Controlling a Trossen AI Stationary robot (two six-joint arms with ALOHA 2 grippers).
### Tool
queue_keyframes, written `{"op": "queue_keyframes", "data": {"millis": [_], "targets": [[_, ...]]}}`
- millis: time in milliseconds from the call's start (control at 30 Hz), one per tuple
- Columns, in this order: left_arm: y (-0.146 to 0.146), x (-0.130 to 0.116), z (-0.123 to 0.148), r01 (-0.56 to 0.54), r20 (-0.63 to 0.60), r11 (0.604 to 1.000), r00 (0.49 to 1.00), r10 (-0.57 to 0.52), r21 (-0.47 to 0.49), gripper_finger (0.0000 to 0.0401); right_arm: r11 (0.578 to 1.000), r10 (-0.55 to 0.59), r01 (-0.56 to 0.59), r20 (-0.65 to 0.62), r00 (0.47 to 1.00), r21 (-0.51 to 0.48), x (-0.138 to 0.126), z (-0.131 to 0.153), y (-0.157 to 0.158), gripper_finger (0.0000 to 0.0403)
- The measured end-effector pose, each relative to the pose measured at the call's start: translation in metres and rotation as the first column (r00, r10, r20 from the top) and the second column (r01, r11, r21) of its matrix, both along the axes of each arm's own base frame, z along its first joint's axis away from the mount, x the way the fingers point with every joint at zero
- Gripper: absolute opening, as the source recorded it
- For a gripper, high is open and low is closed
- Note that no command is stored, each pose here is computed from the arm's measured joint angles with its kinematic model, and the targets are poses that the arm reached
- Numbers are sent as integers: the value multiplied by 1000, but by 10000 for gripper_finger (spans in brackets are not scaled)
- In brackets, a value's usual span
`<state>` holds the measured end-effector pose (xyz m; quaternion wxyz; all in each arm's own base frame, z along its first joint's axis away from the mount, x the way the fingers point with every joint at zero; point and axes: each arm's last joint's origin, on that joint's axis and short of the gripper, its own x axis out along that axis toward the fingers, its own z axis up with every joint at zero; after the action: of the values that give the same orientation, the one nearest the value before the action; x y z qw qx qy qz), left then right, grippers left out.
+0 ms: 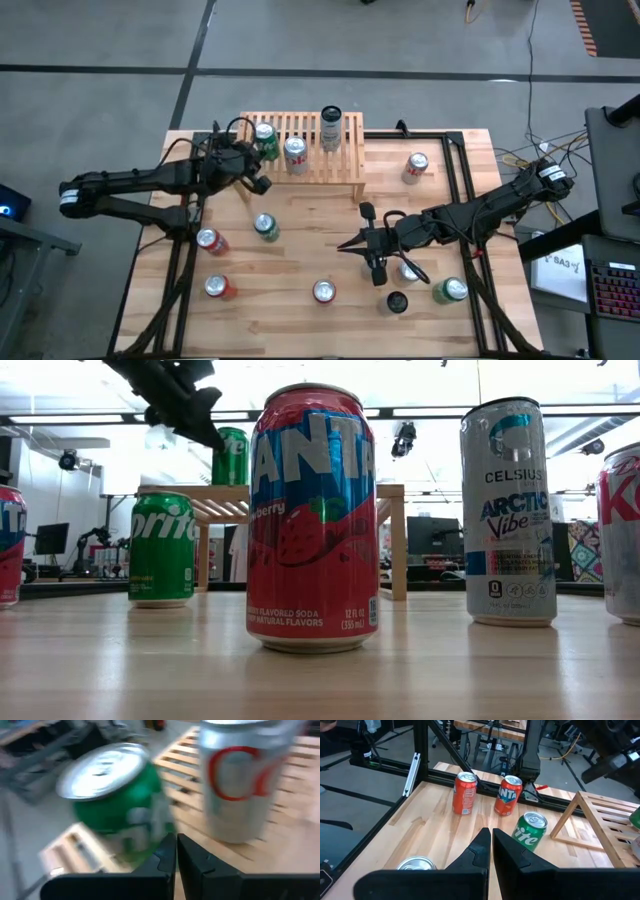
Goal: Place canned beverage on shelf
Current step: Put the left green soda can on the shelf, then put the bottom green soda can on the shelf
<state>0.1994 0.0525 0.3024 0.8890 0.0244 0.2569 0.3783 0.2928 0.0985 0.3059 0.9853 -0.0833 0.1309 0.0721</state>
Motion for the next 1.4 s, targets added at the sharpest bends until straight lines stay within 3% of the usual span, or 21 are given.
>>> {"op": "queue_keyframes", "data": {"millis": [100,333,567,700,900,1067,1400], "targets": [[-1,3,-4,68,-25,998,997,-68,-18,0,1000,-2,3,-7,1000,8,0,-1,0,9],[7,8,-7,-20,-53,997,998,25,79,0,1000,-4,4,-16,1000,8,0,-1,0,9],[18,7,-5,-72,-41,992,996,76,102,0,1000,-4,4,-15,1000,7,0,-1,0,9],[13,5,-2,-61,15,996,998,60,67,0,1000,-4,4,-17,1000,7,0,-2,0,9],[-16,2,8,107,129,994,986,-106,-6,0,997,-22,23,-23,999,73,0,-1,0,9],[-54,-3,16,263,216,965,943,-251,-25,0,989,-38,37,4,999,146,1,2,0,9],[-132,-15,16,424,265,905,871,-414,21,0,980,-44,33,54,998,195,19,25,7,9]]}}
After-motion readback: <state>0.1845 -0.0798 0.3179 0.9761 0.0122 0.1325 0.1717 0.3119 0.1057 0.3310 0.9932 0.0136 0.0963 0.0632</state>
